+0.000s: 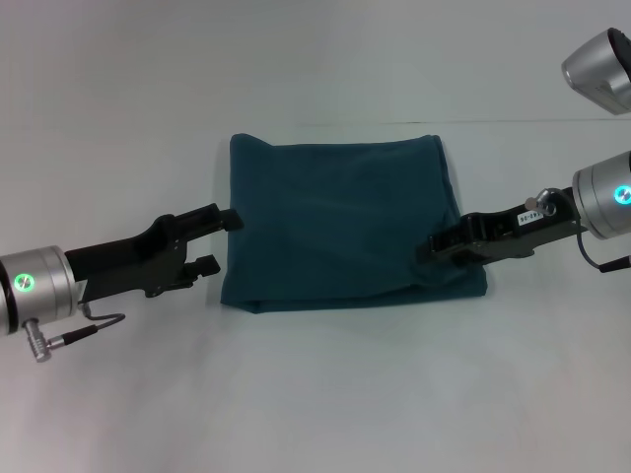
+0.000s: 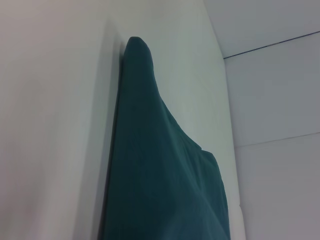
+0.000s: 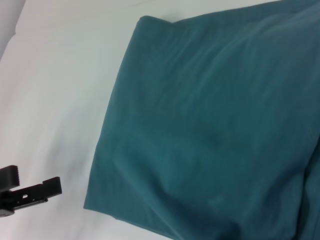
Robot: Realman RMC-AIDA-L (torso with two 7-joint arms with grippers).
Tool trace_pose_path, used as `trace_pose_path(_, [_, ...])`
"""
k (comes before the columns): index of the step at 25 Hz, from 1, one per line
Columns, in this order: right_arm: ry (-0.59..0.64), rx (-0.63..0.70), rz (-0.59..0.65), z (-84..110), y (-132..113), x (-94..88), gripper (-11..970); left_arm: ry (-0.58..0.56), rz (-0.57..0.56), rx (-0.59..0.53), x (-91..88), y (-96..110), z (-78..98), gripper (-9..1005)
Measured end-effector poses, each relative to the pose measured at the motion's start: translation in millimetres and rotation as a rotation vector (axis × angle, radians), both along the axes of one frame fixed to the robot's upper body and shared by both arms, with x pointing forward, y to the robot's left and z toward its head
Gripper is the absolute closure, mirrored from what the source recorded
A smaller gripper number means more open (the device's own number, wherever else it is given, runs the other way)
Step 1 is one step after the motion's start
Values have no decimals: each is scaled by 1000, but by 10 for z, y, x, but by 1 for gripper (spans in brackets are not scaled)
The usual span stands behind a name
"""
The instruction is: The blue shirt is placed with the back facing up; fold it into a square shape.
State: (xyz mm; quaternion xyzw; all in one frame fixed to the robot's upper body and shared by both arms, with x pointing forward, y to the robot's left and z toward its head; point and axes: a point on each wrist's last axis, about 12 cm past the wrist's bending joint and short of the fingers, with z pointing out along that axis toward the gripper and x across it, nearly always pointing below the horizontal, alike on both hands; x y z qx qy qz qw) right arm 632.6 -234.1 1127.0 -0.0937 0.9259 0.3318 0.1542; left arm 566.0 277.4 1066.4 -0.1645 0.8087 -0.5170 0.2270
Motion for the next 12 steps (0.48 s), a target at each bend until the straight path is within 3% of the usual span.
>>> trace_pose_path(6, [-2,-5,-3,-8,-1,4,480,-2,1,1,6,-2,3,92])
trace_pose_path(12, [9,-35,-3,-35,-11,-3,613,-2,5,2,10,1,3,92])
